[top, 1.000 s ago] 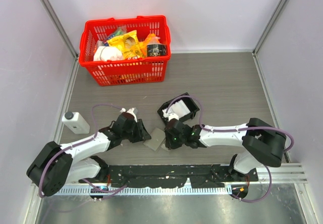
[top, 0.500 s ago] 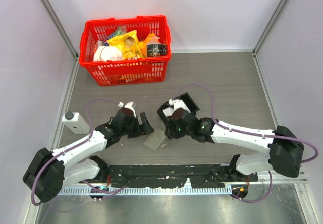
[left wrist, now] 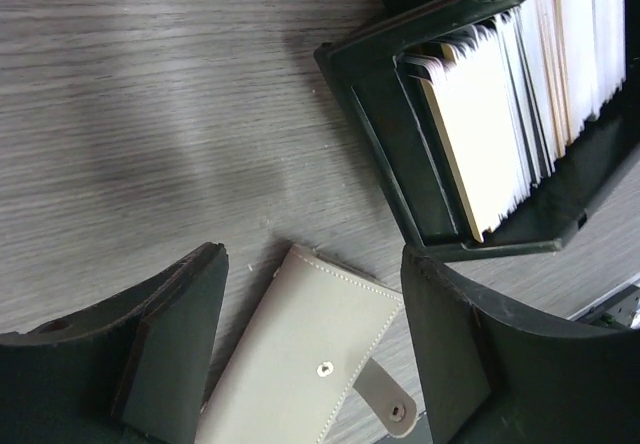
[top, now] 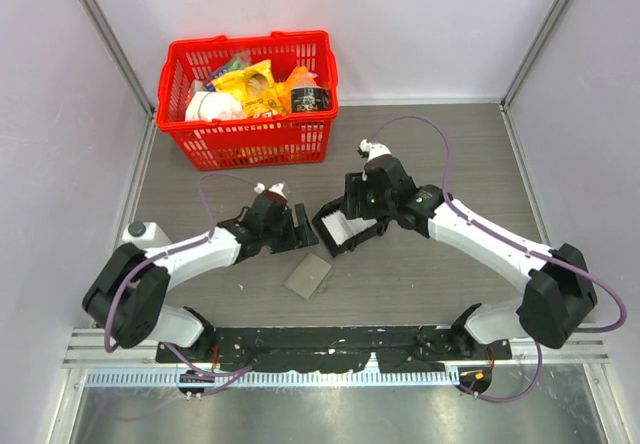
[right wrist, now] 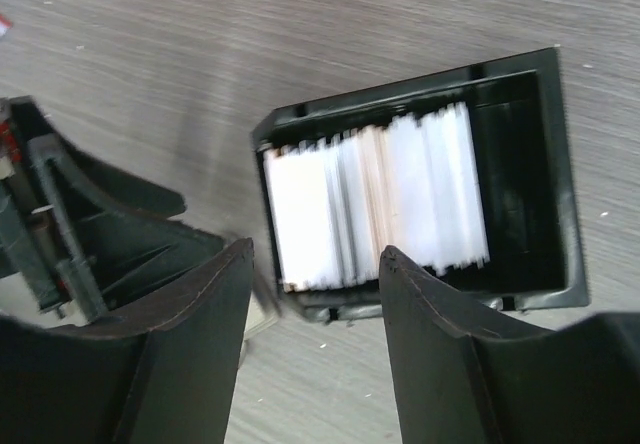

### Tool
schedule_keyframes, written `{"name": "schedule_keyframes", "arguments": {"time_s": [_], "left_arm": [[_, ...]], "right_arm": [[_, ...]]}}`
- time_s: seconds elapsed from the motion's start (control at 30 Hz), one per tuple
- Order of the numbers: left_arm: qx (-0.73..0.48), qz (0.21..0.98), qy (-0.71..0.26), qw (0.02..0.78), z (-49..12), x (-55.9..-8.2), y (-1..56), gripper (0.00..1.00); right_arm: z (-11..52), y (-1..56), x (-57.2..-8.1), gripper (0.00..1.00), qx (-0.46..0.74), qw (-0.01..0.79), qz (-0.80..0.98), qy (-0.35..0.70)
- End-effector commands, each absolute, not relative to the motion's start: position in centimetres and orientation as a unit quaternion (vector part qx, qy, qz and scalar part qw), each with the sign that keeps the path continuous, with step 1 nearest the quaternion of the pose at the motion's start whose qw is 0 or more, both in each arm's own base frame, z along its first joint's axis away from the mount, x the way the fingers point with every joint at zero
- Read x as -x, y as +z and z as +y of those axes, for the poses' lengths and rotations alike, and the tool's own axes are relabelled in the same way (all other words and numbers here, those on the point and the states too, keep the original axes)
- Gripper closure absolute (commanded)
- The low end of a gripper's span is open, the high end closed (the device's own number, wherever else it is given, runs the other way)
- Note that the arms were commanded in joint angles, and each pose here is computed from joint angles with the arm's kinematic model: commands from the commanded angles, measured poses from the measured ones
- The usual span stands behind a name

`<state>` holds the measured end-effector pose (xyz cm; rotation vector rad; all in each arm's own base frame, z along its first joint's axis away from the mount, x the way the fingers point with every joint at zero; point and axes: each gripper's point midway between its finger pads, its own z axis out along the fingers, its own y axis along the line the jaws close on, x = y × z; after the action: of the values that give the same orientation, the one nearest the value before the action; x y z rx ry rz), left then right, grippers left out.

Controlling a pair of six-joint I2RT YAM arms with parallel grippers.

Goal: Put the credit cards into the card holder
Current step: Pick up the credit card from the storage box.

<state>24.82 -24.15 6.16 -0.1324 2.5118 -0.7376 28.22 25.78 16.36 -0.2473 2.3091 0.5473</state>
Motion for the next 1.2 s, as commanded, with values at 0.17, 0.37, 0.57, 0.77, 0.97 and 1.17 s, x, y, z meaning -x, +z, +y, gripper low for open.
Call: {"name": "schedule_keyframes", "arguments": {"time_s": [0.17,0.37,0.57,0.77,0.97,1.17], "left_arm": [[0.043,0.903,-0.323,0.281,-27.4,-27.7,7.2,0.34],[0.045,0.899,-0.336,0.276,-28.4,-28.3,6.5,0.41],[0.049,0.897,-0.342,0.275,-28.9,-28.6,6.2,0.42],[0.052,0.897,-0.345,0.272,-29.1,-28.8,5.9,0.44],[0.05,0.895,-0.352,0.271,-29.4,-28.9,6.2,0.44],[0.044,0.894,-0.356,0.269,-29.8,-28.9,6.3,0.44]], "right_arm": [[22.7,13.8,-32.0,0.35,0.11,0.346,0.92,0.149],[22.3,12.5,-33.3,0.32,0.117,0.334,0.924,0.142],[22.4,10.8,-34.0,0.32,0.121,0.32,0.93,0.135],[22.3,9.4,-34.4,0.31,0.12,0.311,0.934,0.131],[23.1,8.5,-34.0,0.29,0.125,0.289,0.933,0.175],[22.7,7.4,-33.9,0.28,0.116,0.274,0.938,0.18]]}}
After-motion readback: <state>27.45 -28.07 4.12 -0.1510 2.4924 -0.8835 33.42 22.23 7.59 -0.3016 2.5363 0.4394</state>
